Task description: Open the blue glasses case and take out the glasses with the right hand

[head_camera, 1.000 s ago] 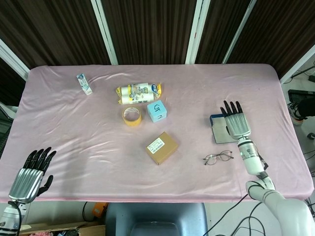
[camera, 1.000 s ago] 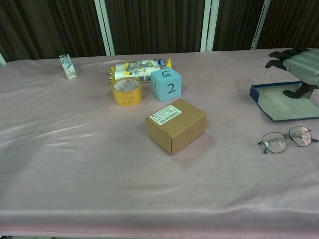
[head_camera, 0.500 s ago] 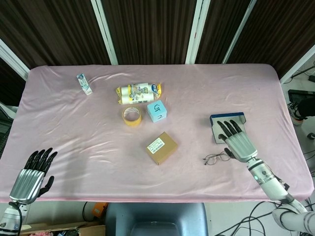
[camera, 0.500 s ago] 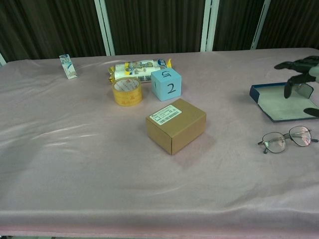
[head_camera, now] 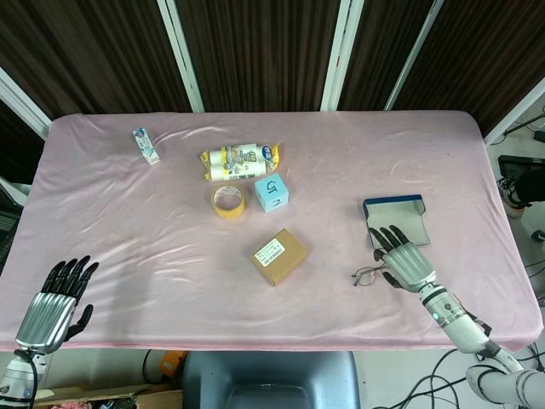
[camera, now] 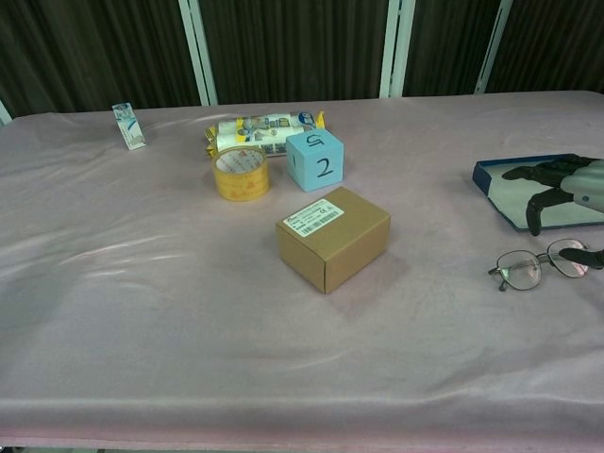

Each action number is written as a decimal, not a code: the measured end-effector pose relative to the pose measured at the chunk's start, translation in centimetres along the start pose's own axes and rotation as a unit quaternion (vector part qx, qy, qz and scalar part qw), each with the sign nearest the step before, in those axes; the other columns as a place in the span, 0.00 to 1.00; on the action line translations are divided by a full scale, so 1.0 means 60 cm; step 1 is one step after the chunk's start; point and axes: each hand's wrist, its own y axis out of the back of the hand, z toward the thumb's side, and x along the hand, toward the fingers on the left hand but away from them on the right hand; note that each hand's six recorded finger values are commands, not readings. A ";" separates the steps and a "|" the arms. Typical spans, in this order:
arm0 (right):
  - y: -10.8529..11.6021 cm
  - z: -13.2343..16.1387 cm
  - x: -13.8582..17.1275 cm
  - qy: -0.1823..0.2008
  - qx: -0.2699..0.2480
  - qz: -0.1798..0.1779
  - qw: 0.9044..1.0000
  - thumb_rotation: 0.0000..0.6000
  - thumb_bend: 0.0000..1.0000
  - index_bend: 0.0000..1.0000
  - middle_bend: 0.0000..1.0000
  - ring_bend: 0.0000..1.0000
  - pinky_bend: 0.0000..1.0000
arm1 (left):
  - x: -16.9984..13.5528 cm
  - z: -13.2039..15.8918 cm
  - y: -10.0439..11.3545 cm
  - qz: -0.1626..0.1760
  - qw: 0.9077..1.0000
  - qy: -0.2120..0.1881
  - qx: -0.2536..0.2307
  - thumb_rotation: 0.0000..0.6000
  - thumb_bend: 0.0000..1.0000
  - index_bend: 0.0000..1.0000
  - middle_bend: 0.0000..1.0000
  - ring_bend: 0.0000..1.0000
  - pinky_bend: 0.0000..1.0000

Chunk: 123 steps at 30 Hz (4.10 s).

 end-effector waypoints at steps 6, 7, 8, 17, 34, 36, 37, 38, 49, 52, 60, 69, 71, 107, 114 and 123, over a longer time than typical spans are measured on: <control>-0.012 0.002 -0.008 0.001 -0.001 0.009 1.000 1.00 0.49 0.56 0.01 0.00 0.00 | 0.000 -0.004 0.003 0.002 1.000 0.002 -0.002 1.00 0.42 0.00 0.00 0.00 0.08; -0.014 0.002 -0.009 0.001 -0.002 0.011 1.000 1.00 0.49 0.57 0.01 0.00 0.00 | 0.000 -0.003 0.003 0.002 1.000 0.002 -0.002 1.00 0.42 0.00 0.00 0.00 0.08; -0.016 0.002 -0.010 0.001 -0.002 0.013 1.000 1.00 0.49 0.57 0.01 0.00 0.00 | 0.000 -0.003 0.003 0.002 1.000 0.001 -0.002 1.00 0.42 0.00 0.00 0.00 0.08; -0.024 0.006 -0.018 0.005 0.004 0.016 1.000 1.00 0.50 0.60 0.01 0.00 0.00 | -0.001 -0.004 0.004 0.004 1.000 0.003 -0.003 1.00 0.42 0.00 0.00 0.00 0.08; -0.034 0.014 -0.018 0.012 0.005 0.025 1.000 1.00 0.55 0.64 0.03 0.00 0.00 | -0.003 -0.005 0.006 0.006 1.000 0.003 -0.005 1.00 0.42 0.00 0.00 0.00 0.08; -0.034 0.015 -0.018 0.013 0.003 0.025 1.000 1.00 0.55 0.65 0.04 0.00 0.00 | -0.003 -0.005 0.007 0.006 1.000 0.003 -0.005 1.00 0.42 0.00 0.00 0.00 0.08; -0.034 0.015 -0.019 0.013 0.003 0.025 1.000 1.00 0.56 0.65 0.04 0.00 0.00 | -0.003 -0.005 0.007 0.006 1.000 0.003 -0.005 1.00 0.42 0.00 0.00 0.00 0.08; -0.034 0.015 -0.019 0.013 0.003 0.025 1.000 1.00 0.56 0.66 0.04 0.00 0.00 | -0.003 -0.005 0.007 0.006 1.000 0.003 -0.005 1.00 0.42 0.00 0.00 0.00 0.08; -0.038 0.016 -0.020 0.014 0.006 0.029 0.999 1.00 0.63 0.72 0.07 0.00 0.00 | -0.004 -0.006 0.008 0.007 1.000 0.003 -0.006 1.00 0.42 0.00 0.00 0.00 0.08; -0.035 0.018 -0.021 0.014 0.003 0.025 1.000 1.00 0.64 0.73 0.07 0.00 0.00 | -0.005 -0.006 0.008 0.008 1.000 0.003 -0.006 1.00 0.42 0.00 0.00 0.00 0.08; -0.016 0.026 -0.028 0.016 -0.010 0.004 1.000 1.00 0.64 0.73 0.09 0.00 0.00 | -0.006 -0.007 0.010 0.011 1.000 0.004 -0.008 1.00 0.42 0.00 0.00 0.00 0.08; 0.017 0.041 -0.071 0.011 -0.033 -0.015 0.999 1.00 0.64 0.73 0.10 0.00 0.00 | -0.006 -0.006 0.009 0.008 1.000 0.002 -0.007 1.00 0.42 0.00 0.00 0.00 0.08; 0.031 0.050 -0.091 0.010 -0.041 -0.022 0.999 1.00 0.64 0.73 0.10 0.00 0.00 | -0.005 -0.006 0.009 0.009 1.000 0.003 -0.007 1.00 0.42 0.00 0.00 0.00 0.08; 0.101 0.118 -0.212 -0.045 -0.049 -0.050 0.997 1.00 0.41 0.20 0.00 0.00 0.00 | -0.006 -0.016 0.014 0.013 1.000 0.009 -0.013 1.00 0.42 0.00 0.00 0.00 0.08; 0.135 0.069 -0.062 -0.063 -0.071 -0.108 0.990 1.00 0.38 0.09 0.00 0.00 0.00 | -0.011 -0.021 0.025 0.028 0.999 0.010 -0.022 1.00 0.42 0.00 0.00 0.00 0.08; 0.081 -0.033 0.237 -0.213 -0.082 -0.148 0.962 1.00 0.37 0.06 0.00 0.00 0.00 | -0.018 -0.017 0.027 0.033 0.999 0.002 -0.019 1.00 0.42 0.00 0.00 0.00 0.07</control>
